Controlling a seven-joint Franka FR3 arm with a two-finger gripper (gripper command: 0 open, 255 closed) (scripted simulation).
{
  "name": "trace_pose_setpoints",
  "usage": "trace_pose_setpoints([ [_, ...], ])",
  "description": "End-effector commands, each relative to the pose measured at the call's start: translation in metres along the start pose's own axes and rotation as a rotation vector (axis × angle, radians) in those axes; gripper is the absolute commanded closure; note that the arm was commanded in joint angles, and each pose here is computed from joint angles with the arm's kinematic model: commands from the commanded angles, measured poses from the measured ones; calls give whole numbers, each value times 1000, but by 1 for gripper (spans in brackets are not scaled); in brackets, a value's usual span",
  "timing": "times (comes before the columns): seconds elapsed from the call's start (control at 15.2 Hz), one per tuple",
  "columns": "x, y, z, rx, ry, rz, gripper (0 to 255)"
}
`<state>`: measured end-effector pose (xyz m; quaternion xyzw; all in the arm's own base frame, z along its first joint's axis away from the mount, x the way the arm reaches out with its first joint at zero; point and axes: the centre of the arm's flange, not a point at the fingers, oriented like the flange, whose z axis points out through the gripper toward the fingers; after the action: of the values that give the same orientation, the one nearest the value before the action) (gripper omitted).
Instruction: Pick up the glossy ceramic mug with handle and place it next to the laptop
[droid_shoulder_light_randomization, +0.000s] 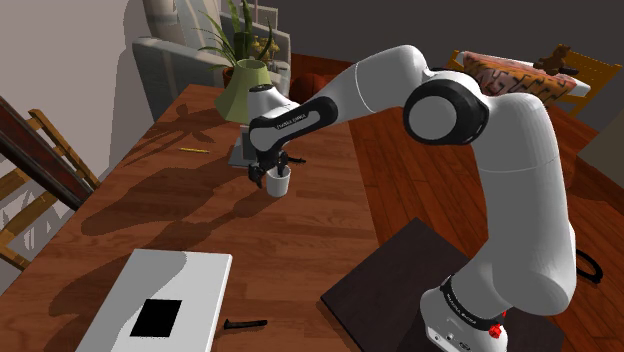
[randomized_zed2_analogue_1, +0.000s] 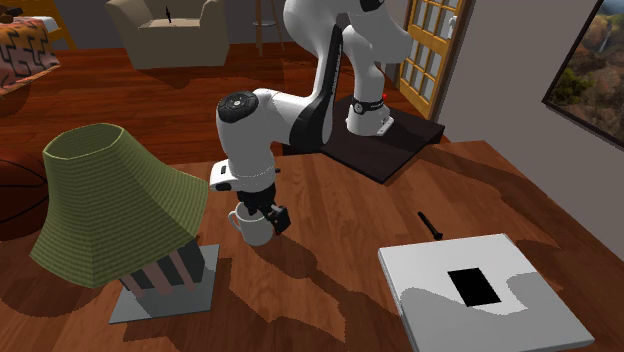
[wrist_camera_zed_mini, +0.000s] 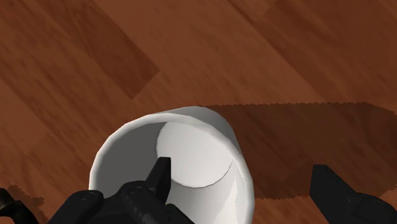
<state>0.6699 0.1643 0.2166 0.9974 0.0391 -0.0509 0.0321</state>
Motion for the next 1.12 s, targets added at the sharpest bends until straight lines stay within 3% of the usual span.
trace_pose_setpoints([
  [0.0, 0, 0, 4, 0, 0, 0, 0],
  [0.4, 0, 0, 4, 0, 0, 0, 0],
  [0.46, 0, 0, 4, 0, 0, 0, 255],
  [1.06, 0, 0, 4, 0, 0, 0, 255],
])
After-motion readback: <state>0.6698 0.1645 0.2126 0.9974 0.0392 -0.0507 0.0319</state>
